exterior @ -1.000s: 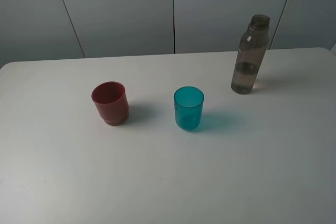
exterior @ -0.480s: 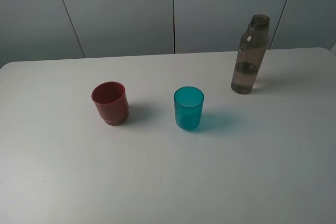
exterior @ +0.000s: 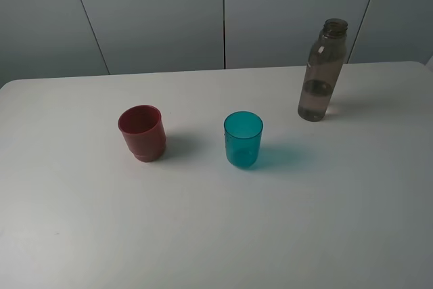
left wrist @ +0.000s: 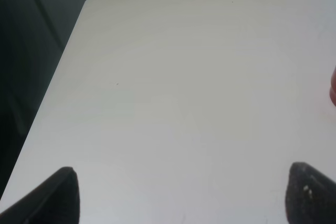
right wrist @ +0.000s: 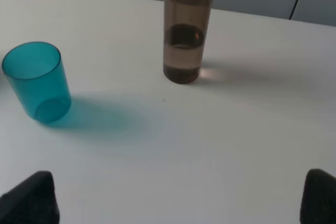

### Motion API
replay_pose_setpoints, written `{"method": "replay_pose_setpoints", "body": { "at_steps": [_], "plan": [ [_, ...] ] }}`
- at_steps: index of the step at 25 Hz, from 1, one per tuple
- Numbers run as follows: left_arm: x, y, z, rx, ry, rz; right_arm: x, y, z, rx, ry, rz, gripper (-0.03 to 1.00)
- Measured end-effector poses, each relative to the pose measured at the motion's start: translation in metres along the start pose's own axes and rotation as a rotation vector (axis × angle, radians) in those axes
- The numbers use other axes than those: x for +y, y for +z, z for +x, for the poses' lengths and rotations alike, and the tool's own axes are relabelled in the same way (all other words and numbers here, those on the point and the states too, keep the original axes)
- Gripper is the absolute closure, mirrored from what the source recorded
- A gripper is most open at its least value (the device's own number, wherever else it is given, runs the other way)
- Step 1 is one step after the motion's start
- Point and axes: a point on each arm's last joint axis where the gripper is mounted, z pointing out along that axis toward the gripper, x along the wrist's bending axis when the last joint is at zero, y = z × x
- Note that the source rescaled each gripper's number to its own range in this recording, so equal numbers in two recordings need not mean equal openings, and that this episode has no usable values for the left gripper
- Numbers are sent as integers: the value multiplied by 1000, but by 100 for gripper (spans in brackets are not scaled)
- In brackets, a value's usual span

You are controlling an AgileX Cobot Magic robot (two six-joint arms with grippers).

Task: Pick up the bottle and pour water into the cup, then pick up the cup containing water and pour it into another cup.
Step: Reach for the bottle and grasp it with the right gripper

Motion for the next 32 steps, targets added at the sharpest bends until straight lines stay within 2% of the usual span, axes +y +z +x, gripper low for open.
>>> {"method": "replay_pose_setpoints", "body": {
  "at_steps": [8, 16, 24, 27, 32],
  "plan": [
    [0, 0, 0, 0, 0, 0, 69, 29, -19, -29, 64, -100, -3],
    [0, 0, 0, 0, 0, 0, 94, 92, -38, -51, 98, -47, -3],
    [0, 0, 0, 0, 0, 0, 89, 152, -6, 119, -65, 33, -3],
    [0, 0, 0, 0, 0, 0, 79, 174, -4, 114, -57, 51, -3],
    [0, 0, 0, 0, 0, 0, 52, 208, -7, 58, -28, 78, -3]
  ]
}}
